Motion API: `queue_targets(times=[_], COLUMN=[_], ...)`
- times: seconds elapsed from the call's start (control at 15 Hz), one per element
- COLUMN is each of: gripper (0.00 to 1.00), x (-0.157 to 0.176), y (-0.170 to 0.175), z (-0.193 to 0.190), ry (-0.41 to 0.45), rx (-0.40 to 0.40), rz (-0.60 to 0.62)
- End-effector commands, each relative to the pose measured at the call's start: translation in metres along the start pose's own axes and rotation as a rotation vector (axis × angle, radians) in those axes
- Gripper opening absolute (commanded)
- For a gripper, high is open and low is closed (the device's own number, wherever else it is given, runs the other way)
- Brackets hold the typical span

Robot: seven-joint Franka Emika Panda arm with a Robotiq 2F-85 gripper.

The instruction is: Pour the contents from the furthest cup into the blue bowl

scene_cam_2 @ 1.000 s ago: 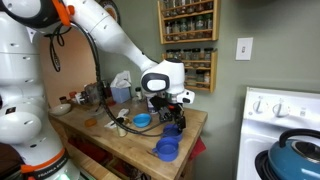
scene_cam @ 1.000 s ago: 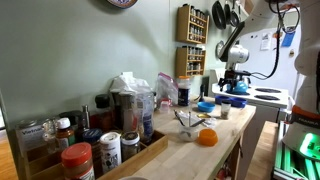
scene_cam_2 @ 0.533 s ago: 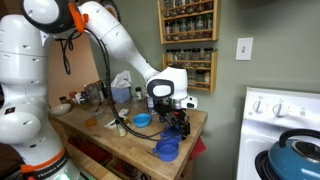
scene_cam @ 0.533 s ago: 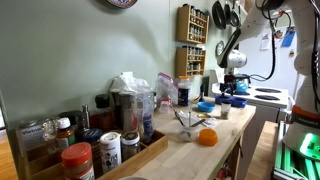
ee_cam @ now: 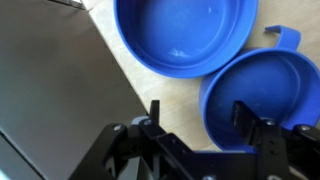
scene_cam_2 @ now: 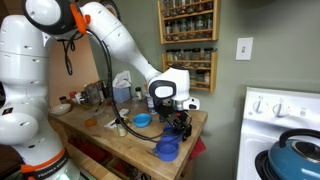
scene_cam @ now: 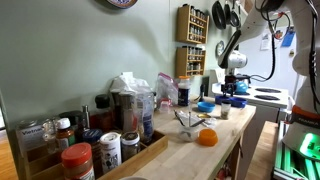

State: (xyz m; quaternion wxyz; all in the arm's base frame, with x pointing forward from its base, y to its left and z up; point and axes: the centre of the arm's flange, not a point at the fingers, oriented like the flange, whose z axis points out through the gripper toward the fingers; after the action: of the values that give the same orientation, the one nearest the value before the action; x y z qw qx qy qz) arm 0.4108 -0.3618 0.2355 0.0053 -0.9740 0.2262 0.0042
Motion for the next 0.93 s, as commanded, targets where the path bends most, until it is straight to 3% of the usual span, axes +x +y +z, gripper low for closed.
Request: queue_targets(times=[0.0, 0.07, 0.2, 0.33, 0.47, 0.67, 0.8, 0.87], gripper=[0.48, 0.38, 0.29, 0.23, 0.27, 0.22, 0.15, 0.07], x=[0.0028, 0.0024, 0.001, 0.0011, 0.0009, 0.0003, -0.0003, -0.0005], y=[0.0012, -0.0003, -0.0041, -0.0059, -0.0067, -0.0065, -0.0061, -0.0057], z=[0.0028, 0.0029, 0.0031, 0.0035, 0.0037, 0.0049, 0.006, 0.0063], ry=[-0.019, -0.022, -0.029, -0.031, -0.035, -0.041, -0.044, -0.044], rx=[0.015, 0.017, 0.027, 0.03, 0.033, 0.033, 0.034, 0.035], rz=[-0.021, -0.023, -0.03, -0.033, -0.034, -0.035, -0.036, -0.036])
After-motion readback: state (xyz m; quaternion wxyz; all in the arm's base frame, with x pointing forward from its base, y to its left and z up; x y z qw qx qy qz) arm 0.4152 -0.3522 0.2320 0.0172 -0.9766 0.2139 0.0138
